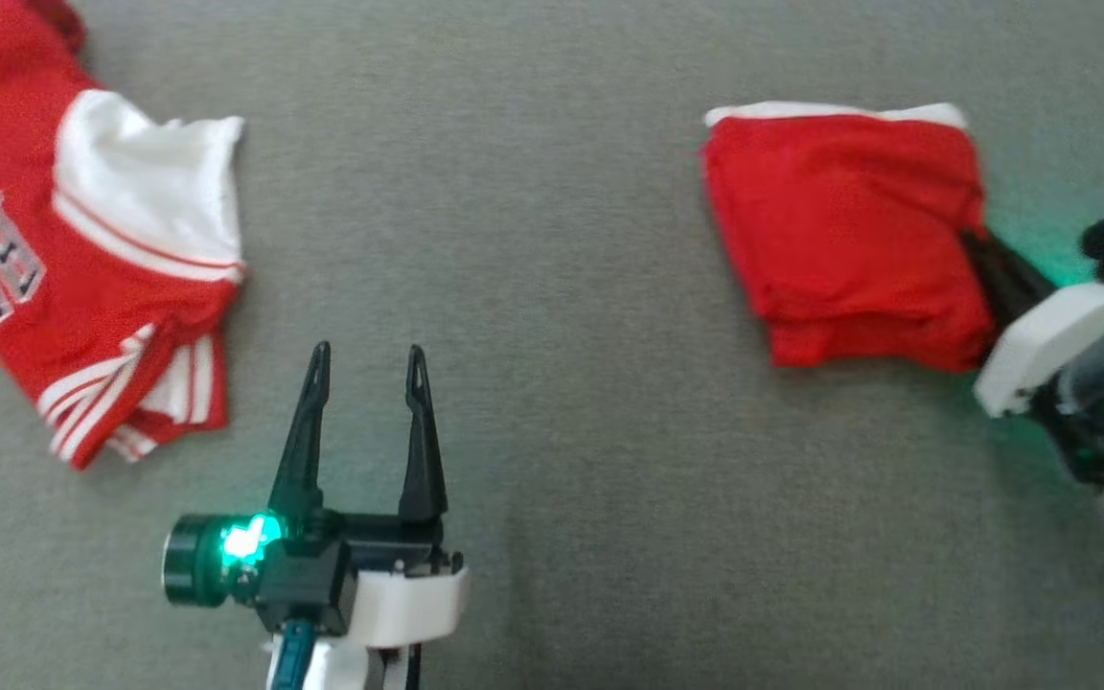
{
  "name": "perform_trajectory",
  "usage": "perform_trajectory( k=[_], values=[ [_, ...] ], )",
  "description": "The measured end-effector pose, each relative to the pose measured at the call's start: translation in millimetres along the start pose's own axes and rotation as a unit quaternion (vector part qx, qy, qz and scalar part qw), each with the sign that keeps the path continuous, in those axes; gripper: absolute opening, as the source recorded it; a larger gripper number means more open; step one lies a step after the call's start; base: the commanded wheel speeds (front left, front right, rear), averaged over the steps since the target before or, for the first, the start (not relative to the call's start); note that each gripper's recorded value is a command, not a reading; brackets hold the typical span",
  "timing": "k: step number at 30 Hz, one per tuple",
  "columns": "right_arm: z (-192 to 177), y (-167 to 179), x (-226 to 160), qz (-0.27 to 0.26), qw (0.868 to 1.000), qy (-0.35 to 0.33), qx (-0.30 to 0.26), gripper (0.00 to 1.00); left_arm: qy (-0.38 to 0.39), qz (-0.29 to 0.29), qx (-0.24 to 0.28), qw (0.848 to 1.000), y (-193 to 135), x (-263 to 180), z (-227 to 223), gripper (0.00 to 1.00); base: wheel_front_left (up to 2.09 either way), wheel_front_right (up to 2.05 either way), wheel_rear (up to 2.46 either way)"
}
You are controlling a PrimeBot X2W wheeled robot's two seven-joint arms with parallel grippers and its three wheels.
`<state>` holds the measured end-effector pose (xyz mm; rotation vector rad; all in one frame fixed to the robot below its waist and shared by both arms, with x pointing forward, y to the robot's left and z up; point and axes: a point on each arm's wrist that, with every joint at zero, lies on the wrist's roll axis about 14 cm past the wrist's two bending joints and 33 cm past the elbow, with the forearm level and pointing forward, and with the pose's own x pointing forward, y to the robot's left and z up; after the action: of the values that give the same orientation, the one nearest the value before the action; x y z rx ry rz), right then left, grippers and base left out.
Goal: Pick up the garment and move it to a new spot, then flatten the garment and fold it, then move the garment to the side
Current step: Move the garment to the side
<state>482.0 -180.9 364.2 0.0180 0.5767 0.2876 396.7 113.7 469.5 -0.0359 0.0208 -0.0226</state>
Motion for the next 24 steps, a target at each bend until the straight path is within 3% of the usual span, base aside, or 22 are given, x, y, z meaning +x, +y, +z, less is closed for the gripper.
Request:
perform_trajectory(
  k=[9,10,17,23,24],
  values=[
    [-25,-135,-59,-0.128,0.987,0.072,-0.073,0.0,-0.003,-0.068,-0.01,0.998,-39,44,-16,1.0,0.0,0.0,0.0],
    [-25,-135,-59,-0.128,0.987,0.072,-0.073,0.0,-0.003,-0.068,-0.01,0.998,-39,44,-16,1.0,0.0,0.0,0.0],
    [-13,-222,-97,-0.22,0.959,0.103,-0.146,0.0,0.002,-0.114,-0.031,0.993,-69,79,-39,1.0,0.0,0.0,0.0],
    [3,-263,-106,-0.265,0.933,0.113,-0.214,0.0,0.016,-0.135,-0.047,0.99,-85,92,-61,1.0,0.0,0.0,0.0],
    [6,-268,-106,-0.272,0.929,0.113,-0.224,0.54,0.016,-0.137,-0.049,0.989,-86,93,-62,1.0,0.0,0.0,0.0]
  ],
)
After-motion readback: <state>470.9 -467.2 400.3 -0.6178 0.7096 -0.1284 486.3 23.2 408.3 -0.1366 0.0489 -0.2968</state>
